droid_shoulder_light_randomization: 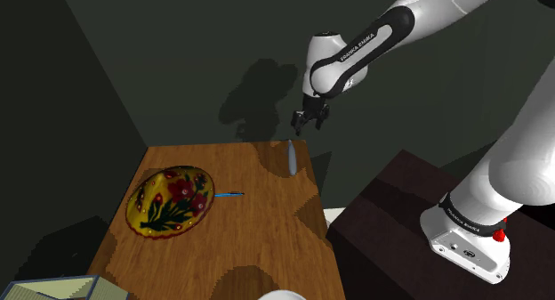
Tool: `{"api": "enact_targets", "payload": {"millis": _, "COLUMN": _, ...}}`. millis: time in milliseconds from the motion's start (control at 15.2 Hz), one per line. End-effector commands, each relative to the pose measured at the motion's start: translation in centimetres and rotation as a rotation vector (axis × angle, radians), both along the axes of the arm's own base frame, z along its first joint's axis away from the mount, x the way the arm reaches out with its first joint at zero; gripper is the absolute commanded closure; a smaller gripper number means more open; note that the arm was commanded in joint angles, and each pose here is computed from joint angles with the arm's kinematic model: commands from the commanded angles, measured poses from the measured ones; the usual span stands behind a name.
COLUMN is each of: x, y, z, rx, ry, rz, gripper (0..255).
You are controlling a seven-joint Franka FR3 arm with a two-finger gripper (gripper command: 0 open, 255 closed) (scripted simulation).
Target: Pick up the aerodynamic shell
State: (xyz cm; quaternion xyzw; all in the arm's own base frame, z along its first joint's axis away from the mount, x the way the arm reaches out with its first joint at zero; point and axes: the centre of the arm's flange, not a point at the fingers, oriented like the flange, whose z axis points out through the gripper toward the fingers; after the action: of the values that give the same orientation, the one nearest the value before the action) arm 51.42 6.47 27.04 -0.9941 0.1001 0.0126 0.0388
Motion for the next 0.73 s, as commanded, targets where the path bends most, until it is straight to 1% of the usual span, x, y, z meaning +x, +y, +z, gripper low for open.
{"api": "enact_targets", "payload": {"millis": 0, "x": 1.4, "y": -0.2, "z": -2.2, "rx": 0.001, "ry": 0.002, "rz": -0.007, "gripper": 0}}
{"api": "enact_targets", "payload": {"millis": 594, "x": 7.7, "y": 0.1, "z": -12.4, "rx": 0.002, "ry": 0.014, "rz": -0.038, "gripper": 0}}
{"api": "enact_targets", "payload": {"millis": 660, "x": 7.9, "y": 0.1, "z": -12.8, "rx": 0.002, "ry": 0.014, "rz": -0.039, "gripper": 0}}
